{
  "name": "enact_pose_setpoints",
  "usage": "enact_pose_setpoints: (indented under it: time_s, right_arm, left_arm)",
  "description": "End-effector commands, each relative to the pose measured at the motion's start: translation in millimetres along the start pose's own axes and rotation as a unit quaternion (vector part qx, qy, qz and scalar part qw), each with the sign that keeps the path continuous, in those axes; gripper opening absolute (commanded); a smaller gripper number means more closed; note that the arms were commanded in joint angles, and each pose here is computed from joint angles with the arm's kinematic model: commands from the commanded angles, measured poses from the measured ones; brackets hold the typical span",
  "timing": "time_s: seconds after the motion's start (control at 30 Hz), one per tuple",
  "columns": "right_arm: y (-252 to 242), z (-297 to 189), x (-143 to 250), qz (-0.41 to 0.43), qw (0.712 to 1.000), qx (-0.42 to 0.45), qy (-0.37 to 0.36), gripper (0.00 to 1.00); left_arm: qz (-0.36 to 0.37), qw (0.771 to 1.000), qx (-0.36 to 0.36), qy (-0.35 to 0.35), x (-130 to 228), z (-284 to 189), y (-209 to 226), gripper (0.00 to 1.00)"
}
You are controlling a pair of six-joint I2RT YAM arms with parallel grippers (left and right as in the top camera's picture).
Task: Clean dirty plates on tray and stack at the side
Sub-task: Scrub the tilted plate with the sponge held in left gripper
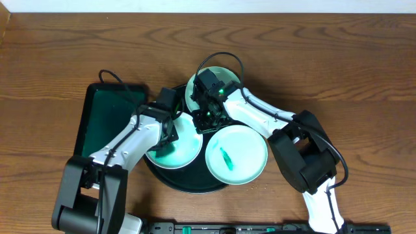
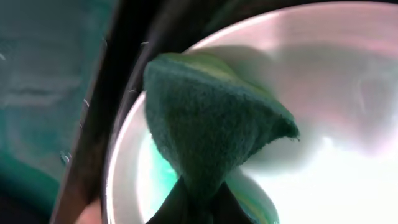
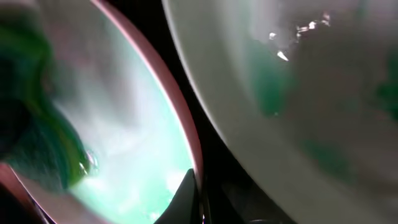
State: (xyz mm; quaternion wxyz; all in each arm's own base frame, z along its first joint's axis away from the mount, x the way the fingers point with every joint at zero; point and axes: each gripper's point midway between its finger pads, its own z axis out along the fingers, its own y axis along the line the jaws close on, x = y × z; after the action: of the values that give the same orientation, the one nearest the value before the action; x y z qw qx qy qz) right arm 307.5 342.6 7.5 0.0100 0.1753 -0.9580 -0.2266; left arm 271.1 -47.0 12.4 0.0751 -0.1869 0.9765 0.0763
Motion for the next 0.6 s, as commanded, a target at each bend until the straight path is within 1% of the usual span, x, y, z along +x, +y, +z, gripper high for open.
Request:
enact_pose_setpoints:
  time_s: [0.0,0.07,0.1,0.13,0.23,0.27,0.3,0.33,0.4,0.43,0.5,0.57]
  right_arm:
    - [2,6,6,-0.001,1.000,-0.007,0.013,0.01]
    - [2,6,6,-0.001,1.000,-0.007,0.013,0.01]
    - [2,6,6,-0.002,1.000,-0.007,0.013,0.01]
    - [2,6,6,-0.002,1.000,-0.007,0.013,0.01]
    - [1,6,7,-0.001,1.000,-0.006,0.015,0.01]
    - [1,6,7,-0.001,1.000,-0.006,0.015,0.01]
    - [1,6,7,-0.001,1.000,-0.006,0.015,0.01]
    - [1,6,7,-0.001,1.000,-0.006,0.014,0.01]
    - [1,6,7,-0.001,1.000,-0.006,0.014,0.01]
    - [1,6,7,-0.001,1.000,-0.006,0.014,0.01]
    - [1,6,7,-0.001,1.000,-0.005,0.014,0.01]
    - [1,6,7,-0.001,1.000,-0.005,0.014,0.01]
  left_arm:
    - [0.053,0.970,0.162,0.174,66,-8,-46,0.07]
    - [0.087,0.945,0.244,0.200,76,-23,-69,0.07]
    - [0.091,0.940,0.260,0.199,75,-25,-75,0.07]
    - [0.092,0.940,0.268,0.187,70,-25,-79,0.07]
    - [0.101,0.940,0.303,0.116,40,-25,-99,0.07]
    - [0.101,0.941,0.310,0.094,30,-25,-104,0.07]
    - [0.096,0.947,0.299,0.075,22,-22,-103,0.07]
    - [0.084,0.966,0.243,0.039,7,-10,-88,0.07]
    - [0.078,0.981,0.177,0.005,-5,0,-68,0.07]
    - [0.059,0.991,0.118,-0.017,-14,6,-47,0.07]
    - [0.015,0.999,0.013,-0.047,-23,10,-8,0.07]
    - [0.019,0.999,-0.027,-0.043,-23,5,7,0.07]
